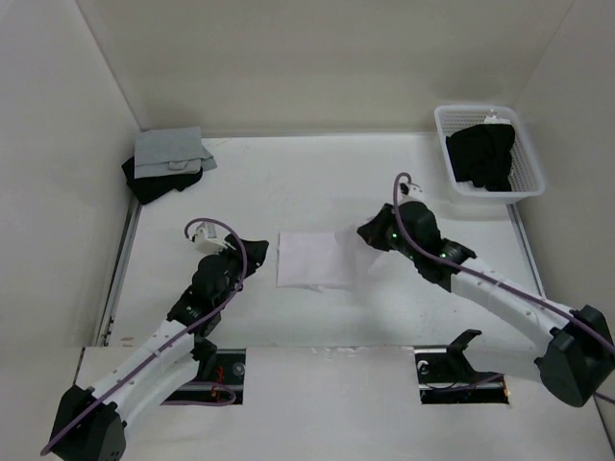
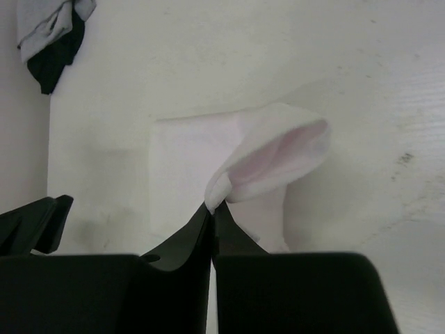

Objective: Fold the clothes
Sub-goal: Fold the tank top

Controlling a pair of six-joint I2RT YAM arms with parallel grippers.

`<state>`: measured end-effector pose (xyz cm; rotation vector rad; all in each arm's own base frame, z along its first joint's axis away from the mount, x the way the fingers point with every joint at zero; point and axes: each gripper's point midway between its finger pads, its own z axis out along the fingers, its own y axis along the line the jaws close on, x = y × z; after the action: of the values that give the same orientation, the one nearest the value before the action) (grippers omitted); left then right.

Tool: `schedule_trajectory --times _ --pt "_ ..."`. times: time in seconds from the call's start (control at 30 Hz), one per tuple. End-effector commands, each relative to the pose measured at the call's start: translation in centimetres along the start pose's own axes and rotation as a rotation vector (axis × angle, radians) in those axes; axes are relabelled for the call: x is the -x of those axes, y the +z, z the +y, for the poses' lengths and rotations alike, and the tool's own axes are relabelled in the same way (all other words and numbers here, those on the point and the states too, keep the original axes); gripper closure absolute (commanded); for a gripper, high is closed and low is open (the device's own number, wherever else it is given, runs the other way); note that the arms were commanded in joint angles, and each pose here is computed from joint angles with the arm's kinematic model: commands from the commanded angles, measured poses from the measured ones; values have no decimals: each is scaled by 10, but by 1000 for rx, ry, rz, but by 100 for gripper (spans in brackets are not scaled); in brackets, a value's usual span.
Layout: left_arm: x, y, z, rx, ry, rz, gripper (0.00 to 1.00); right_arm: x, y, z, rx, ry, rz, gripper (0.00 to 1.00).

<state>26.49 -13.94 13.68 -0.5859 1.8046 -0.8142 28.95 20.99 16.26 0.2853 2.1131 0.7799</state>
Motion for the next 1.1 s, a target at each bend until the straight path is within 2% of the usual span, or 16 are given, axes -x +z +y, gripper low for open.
schedule_trajectory --times 0.0,0.17,0.27,0.37,0.43,0.5,0.67,0.7,0.73,0.8,0.87,0.93,1.07 --pt "30 -5 -30 -94 -18 -90 62 -3 5 33 -54 -122 32 95" --pt "35 -9 -24 -82 -23 -94 61 -38 50 91 -53 -193 138 92" --pt "37 -12 -22 -88 -27 -92 60 -70 84 112 -71 -222 204 84" --pt "41 -15 -18 -89 -34 -93 59 -108 102 134 -58 -240 267 71" --pt "46 -17 -14 -83 -37 -102 59 -123 100 158 -9 -252 285 61" --pt "52 -19 -10 -73 -41 -120 59 -128 88 182 54 -264 282 56" --pt "57 -15 -13 -71 -39 -119 58 -99 51 190 118 -258 192 45" --pt "55 -13 -16 -74 -35 -108 58 -95 46 182 115 -255 174 46" --pt "53 -10 -20 -82 -31 -98 57 -91 47 168 94 -248 158 53" --pt "44 -3 -27 -97 -20 -69 57 -87 52 138 43 -228 154 74" --pt "31 6 -34 -107 -8 -32 57 -91 60 110 -5 -231 165 91" --pt "19 15 -41 -116 8 -2 56 -95 69 87 -50 -226 179 94" --pt "-5 37 -60 -136 41 39 55 -123 82 60 -75 -216 239 94"
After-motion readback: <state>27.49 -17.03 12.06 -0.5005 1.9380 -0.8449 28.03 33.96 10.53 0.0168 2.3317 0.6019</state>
